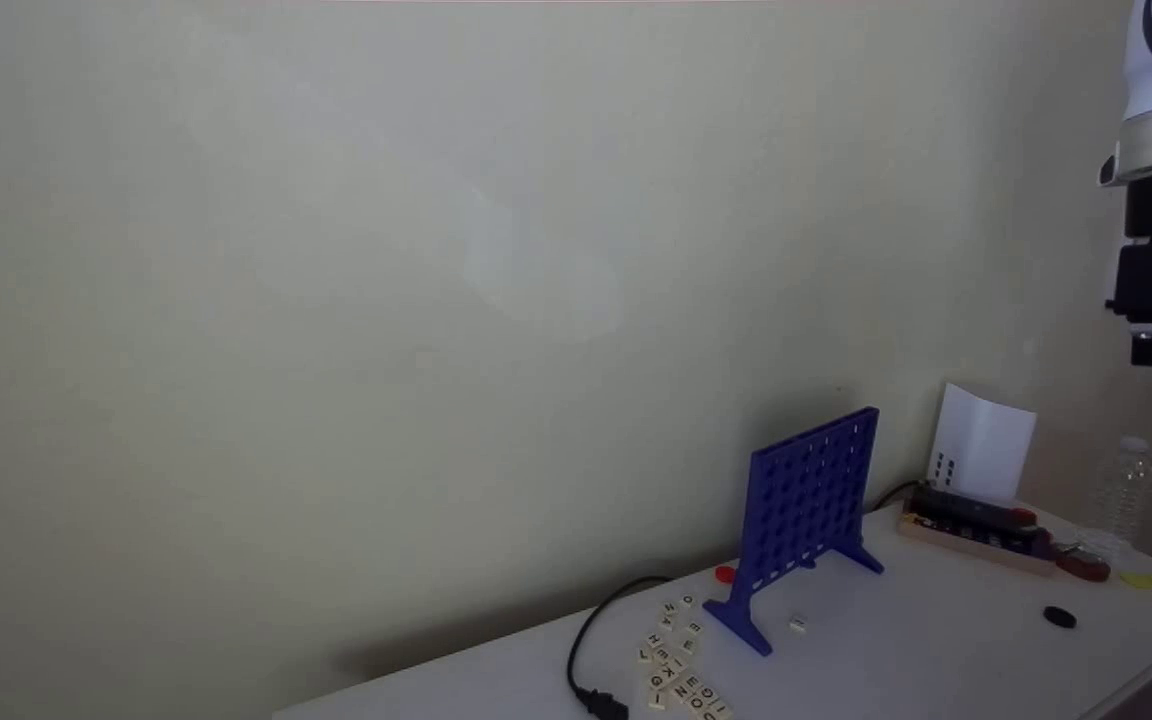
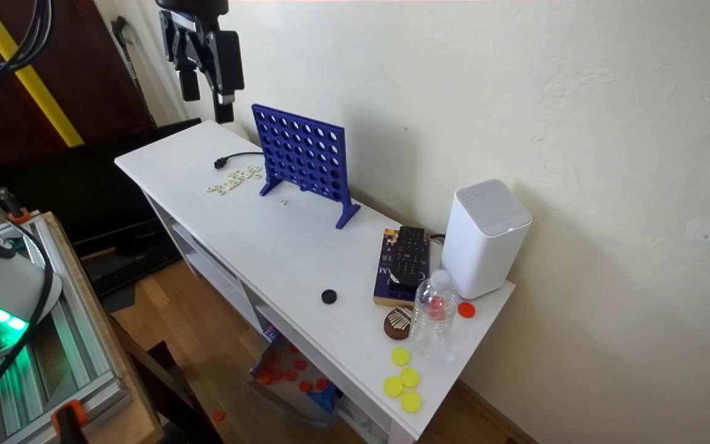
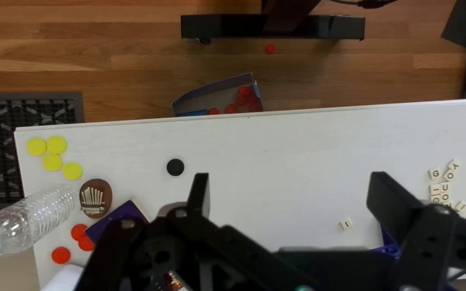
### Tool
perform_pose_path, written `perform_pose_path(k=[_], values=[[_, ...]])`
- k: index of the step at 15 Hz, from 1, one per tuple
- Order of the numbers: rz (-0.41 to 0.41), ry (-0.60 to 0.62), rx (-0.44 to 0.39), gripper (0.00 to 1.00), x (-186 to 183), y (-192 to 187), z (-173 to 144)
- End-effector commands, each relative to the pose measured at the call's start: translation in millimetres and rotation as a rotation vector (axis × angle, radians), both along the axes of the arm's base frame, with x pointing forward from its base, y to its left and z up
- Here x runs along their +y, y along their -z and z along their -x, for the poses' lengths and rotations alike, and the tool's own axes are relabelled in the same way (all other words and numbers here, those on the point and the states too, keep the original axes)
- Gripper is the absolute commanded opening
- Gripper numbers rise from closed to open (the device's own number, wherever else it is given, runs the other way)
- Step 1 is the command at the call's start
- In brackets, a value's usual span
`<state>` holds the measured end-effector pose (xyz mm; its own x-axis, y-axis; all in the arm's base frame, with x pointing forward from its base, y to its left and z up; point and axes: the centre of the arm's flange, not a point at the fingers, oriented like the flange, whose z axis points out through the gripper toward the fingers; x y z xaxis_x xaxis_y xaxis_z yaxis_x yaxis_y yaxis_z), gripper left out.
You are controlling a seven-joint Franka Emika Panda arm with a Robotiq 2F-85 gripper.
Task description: Put the black chip in the blue gameboard.
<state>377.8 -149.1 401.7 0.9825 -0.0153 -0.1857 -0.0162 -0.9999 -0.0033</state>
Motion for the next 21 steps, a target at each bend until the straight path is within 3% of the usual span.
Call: perform_pose_path(k=[1,9,12,18,19,21], values=[[0.001,0.018,-0.014,1.0,-9,12,-6],[0.0,-0.023,-0.021,1.0,-65,83,-27],[0.019,-0.044,-0.03,1.0,-68,118,-37],[-0.022,-0.042,-0.006,1.0,-67,179,-53],[0.001,-0.037,-0.003,1.0,-57,161,-39],[-0.002,-0.04,0.012,1.0,-56,170,-40]])
